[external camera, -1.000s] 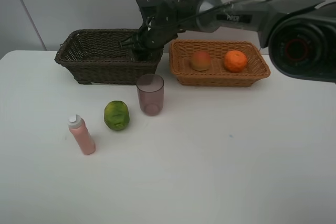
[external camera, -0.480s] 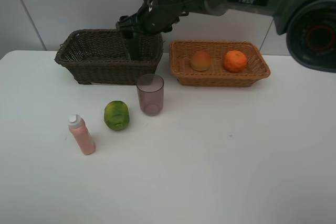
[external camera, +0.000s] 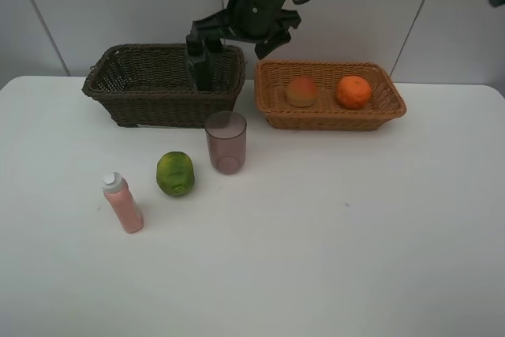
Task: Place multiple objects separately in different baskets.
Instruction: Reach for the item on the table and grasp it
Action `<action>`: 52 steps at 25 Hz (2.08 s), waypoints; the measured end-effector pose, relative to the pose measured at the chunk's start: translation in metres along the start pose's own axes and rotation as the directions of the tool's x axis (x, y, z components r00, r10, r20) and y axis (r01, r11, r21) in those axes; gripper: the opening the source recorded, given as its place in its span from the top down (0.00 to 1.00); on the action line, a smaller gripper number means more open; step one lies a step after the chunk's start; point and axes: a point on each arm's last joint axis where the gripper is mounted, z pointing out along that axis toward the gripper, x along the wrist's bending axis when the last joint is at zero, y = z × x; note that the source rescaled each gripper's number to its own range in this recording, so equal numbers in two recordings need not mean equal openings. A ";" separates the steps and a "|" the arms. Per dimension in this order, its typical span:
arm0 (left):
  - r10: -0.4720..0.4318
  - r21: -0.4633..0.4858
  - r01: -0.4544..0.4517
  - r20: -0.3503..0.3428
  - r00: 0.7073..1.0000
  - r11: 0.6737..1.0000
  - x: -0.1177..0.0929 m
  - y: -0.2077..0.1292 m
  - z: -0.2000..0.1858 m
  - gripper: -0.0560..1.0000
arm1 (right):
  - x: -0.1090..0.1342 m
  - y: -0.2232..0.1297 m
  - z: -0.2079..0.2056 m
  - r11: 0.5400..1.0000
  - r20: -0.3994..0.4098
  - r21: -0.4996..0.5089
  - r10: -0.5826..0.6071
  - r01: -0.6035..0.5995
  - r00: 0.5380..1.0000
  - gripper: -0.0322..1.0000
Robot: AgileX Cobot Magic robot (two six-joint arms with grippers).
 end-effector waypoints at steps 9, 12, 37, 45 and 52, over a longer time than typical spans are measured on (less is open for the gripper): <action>0.000 0.000 0.000 0.000 1.000 1.000 0.000 0.000 0.000 0.03 | -0.071 -0.068 -0.044 0.978 0.085 0.144 0.143 -0.154 0.986 0.15; 0.000 0.000 0.000 0.000 1.000 1.000 0.000 0.000 0.000 0.03 | -0.104 -0.105 -0.069 0.963 0.120 0.120 0.227 -0.241 0.966 0.15; 0.000 0.000 0.000 0.000 1.000 1.000 0.000 0.000 0.000 0.03 | -0.090 -0.370 -0.271 0.802 0.145 -0.497 0.452 -0.330 0.880 0.15; 0.000 0.000 0.000 0.000 1.000 1.000 0.000 0.000 0.000 0.03 | -0.071 -0.421 -0.288 0.748 0.153 -0.619 0.414 -0.239 0.897 0.15; 0.000 0.000 0.000 0.000 1.000 1.000 0.000 0.000 0.000 0.03 | -0.066 -0.438 -0.279 0.722 0.133 -0.653 0.409 -0.231 0.903 0.15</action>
